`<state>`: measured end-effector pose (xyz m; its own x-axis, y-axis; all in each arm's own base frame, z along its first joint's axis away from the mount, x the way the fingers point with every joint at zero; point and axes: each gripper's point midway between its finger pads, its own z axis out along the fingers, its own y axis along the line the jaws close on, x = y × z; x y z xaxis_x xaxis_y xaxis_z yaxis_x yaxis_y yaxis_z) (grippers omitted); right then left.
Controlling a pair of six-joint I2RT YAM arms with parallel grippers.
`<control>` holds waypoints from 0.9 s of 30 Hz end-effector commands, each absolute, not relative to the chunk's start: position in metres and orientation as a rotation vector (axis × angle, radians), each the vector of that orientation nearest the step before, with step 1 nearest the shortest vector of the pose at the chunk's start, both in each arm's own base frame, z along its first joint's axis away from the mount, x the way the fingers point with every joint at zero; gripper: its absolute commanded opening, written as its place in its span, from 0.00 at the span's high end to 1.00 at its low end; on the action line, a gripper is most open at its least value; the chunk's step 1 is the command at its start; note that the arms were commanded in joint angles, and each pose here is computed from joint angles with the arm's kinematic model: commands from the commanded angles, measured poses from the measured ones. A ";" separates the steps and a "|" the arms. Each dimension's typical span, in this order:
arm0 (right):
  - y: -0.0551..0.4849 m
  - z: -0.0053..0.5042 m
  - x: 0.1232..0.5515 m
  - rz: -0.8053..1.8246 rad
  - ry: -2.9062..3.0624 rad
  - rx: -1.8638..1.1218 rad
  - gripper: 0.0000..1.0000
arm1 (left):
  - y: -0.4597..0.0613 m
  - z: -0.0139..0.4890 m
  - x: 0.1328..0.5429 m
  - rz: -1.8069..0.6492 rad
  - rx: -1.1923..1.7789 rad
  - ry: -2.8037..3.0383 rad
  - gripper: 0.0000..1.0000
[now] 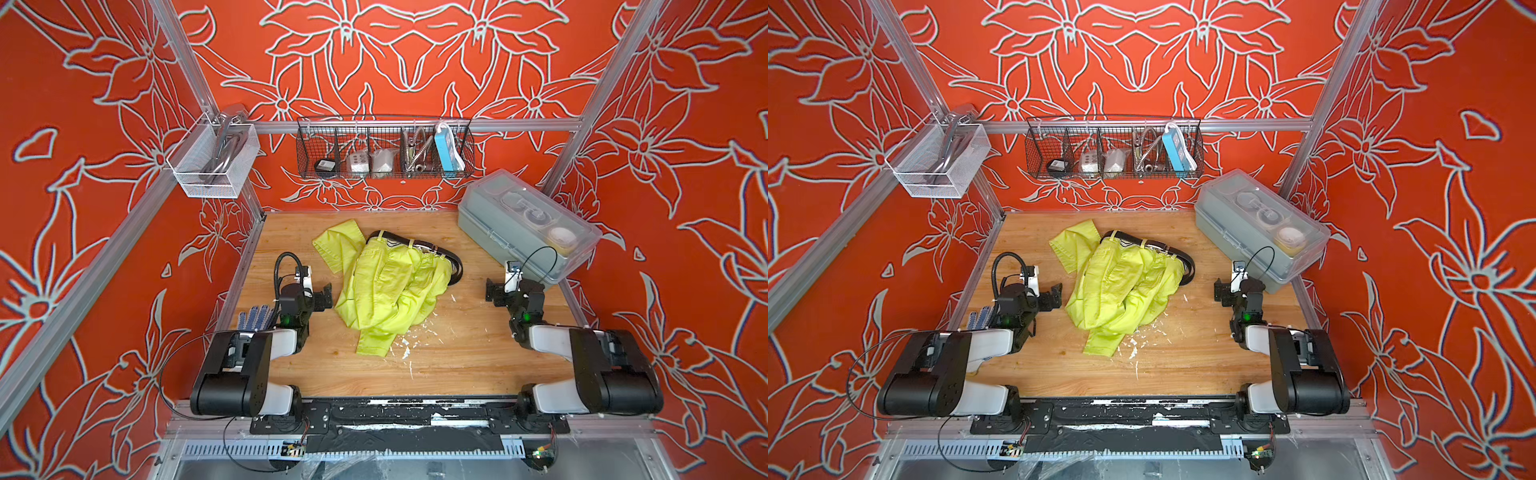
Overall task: Remove the belt from the trousers
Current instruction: Adjust the trousers at the center of the board.
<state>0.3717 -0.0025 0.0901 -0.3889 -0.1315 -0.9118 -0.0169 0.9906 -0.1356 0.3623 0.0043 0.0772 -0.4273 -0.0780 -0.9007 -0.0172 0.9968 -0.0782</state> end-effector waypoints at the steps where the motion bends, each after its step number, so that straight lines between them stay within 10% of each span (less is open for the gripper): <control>1: -0.004 0.093 0.374 -0.129 1.965 -0.084 0.00 | 0.005 0.084 0.367 -0.068 -0.054 1.988 0.02; 27: 0.001 0.137 0.383 -0.126 2.031 -0.136 0.11 | 0.000 0.102 0.371 -0.082 -0.023 2.032 0.10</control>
